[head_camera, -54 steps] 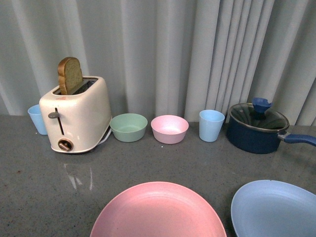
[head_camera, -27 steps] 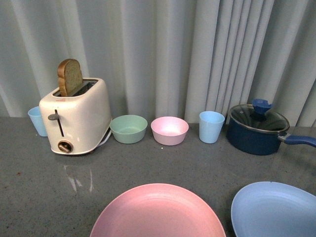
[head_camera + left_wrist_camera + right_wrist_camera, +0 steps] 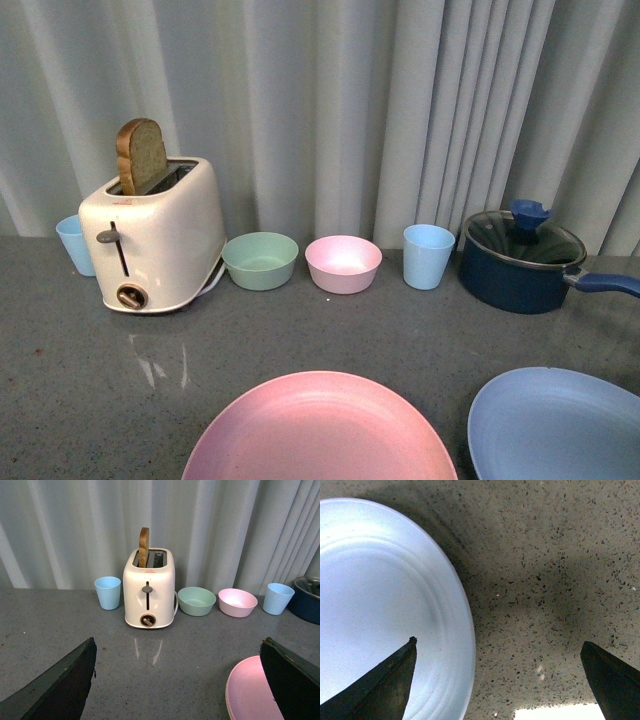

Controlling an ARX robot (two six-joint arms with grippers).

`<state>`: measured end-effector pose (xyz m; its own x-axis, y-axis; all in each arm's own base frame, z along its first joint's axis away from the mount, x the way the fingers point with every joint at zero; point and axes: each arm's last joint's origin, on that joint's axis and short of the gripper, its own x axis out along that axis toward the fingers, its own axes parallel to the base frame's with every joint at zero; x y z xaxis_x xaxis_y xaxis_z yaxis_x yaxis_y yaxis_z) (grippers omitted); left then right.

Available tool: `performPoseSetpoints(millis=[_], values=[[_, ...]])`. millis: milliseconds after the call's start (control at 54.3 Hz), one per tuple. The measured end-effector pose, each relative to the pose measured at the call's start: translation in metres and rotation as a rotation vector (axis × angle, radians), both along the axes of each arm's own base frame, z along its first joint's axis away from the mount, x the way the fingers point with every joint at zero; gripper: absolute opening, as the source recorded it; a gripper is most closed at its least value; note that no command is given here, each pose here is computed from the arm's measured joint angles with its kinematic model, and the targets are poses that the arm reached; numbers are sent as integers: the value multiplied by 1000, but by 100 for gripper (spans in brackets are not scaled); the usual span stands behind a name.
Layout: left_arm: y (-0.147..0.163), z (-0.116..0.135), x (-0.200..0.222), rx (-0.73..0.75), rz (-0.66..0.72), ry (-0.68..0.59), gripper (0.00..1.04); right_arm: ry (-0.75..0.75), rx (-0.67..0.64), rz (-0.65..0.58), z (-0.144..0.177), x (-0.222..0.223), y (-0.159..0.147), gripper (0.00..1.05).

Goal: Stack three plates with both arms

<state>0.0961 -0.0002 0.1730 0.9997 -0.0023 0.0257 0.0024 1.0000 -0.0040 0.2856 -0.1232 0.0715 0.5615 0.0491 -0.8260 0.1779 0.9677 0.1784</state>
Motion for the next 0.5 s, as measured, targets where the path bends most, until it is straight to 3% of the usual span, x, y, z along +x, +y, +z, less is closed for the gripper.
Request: performPoseSetpoints(millis=[498], values=[[0, 0, 0, 0, 0, 0, 98, 31, -12, 54, -13, 22, 12, 97]])
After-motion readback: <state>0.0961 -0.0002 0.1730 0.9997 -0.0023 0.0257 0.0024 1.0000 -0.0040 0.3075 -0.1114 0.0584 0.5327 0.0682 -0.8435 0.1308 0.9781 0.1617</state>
